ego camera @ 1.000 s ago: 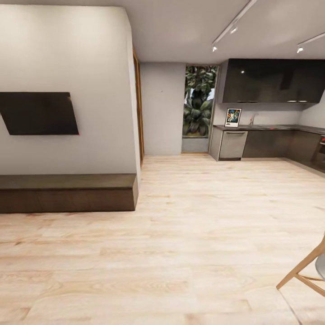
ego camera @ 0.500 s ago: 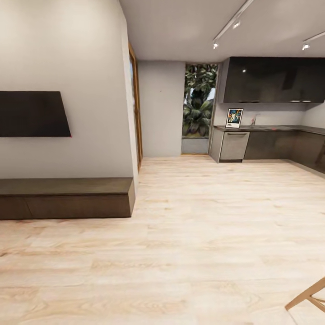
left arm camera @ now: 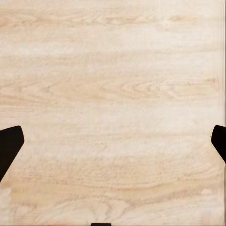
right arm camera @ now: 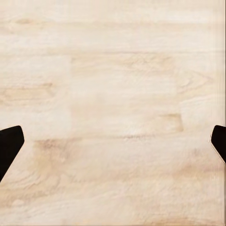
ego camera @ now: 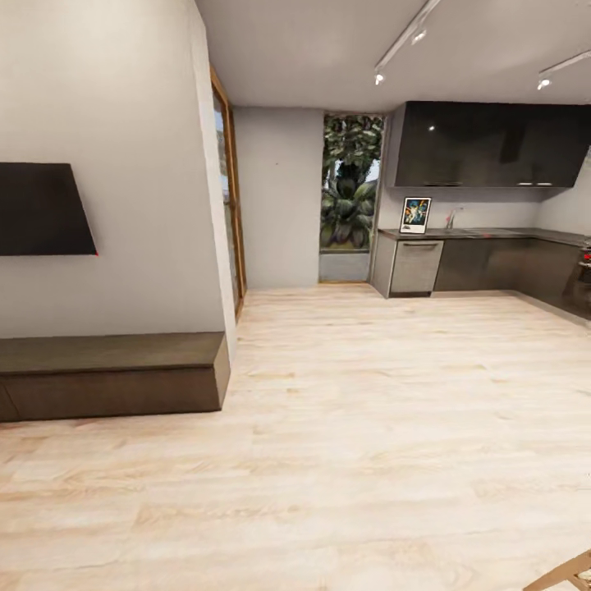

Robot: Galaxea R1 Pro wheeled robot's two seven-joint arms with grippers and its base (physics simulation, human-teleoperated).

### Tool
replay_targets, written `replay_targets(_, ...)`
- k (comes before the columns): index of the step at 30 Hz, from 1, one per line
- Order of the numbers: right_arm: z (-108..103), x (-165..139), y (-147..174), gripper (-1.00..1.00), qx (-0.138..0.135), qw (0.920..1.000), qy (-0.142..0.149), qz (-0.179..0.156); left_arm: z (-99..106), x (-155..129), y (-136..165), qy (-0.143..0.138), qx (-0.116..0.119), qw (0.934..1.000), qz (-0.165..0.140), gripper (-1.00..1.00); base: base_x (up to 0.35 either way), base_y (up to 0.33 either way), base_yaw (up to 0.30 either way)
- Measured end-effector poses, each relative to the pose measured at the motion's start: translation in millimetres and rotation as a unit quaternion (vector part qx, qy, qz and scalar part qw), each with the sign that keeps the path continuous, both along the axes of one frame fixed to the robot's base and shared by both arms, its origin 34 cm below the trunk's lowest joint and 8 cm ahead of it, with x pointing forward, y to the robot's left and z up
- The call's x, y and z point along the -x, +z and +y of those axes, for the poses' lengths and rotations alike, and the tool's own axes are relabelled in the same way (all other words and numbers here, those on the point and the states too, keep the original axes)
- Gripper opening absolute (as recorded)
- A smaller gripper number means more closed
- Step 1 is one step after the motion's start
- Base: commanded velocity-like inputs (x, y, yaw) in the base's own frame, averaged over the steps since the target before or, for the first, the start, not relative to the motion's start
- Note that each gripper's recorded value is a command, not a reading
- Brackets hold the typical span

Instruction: Pick up the poster from the kitchen countertop and hang it on one of the wall nails in the kitchen.

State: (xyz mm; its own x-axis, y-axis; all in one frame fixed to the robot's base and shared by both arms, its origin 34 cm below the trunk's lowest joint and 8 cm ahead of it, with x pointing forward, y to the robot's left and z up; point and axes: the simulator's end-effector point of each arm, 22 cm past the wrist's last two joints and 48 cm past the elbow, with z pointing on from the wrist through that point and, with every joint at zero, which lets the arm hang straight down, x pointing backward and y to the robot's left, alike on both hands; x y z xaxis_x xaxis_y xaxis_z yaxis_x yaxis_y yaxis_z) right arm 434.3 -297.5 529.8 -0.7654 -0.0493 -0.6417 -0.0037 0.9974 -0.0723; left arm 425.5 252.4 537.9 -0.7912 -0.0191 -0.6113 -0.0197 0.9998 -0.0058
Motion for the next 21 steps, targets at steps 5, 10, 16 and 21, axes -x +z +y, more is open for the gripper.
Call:
replay_targets(5, 0.2, 0.0, 0.0, 1.0, 0.0, 1.0, 0.0, 0.0, 0.0, 0.0, 0.0, 0.0, 0.0, 1.0, 0.0, 1.0, 0.339, -0.079, -0.142)
replay_targets(10, 0.4, -0.2, 0.1, 1.0, 0.0, 1.0, 0.001, 0.0, 0.1, 0.1, 0.0, 0.0, 0.0, 1.0, 0.0, 1.0, 0.339, -0.079, -0.021)
replay_targets(16, 0.1, -0.3, 0.2, 1.0, 0.0, 1.0, 0.0, -0.001, 0.1, 0.1, 0.0, 0.0, 0.0, 1.0, 0.0, 1.0, 0.339, -0.079, -0.004)
replay_targets(21, 0.1, -0.3, 0.2, 1.0, 0.0, 1.0, 0.0, -0.001, 0.1, 0.1, 0.0, 0.0, 0.0, 1.0, 0.0, 1.0, 0.338, -0.08, -0.001)
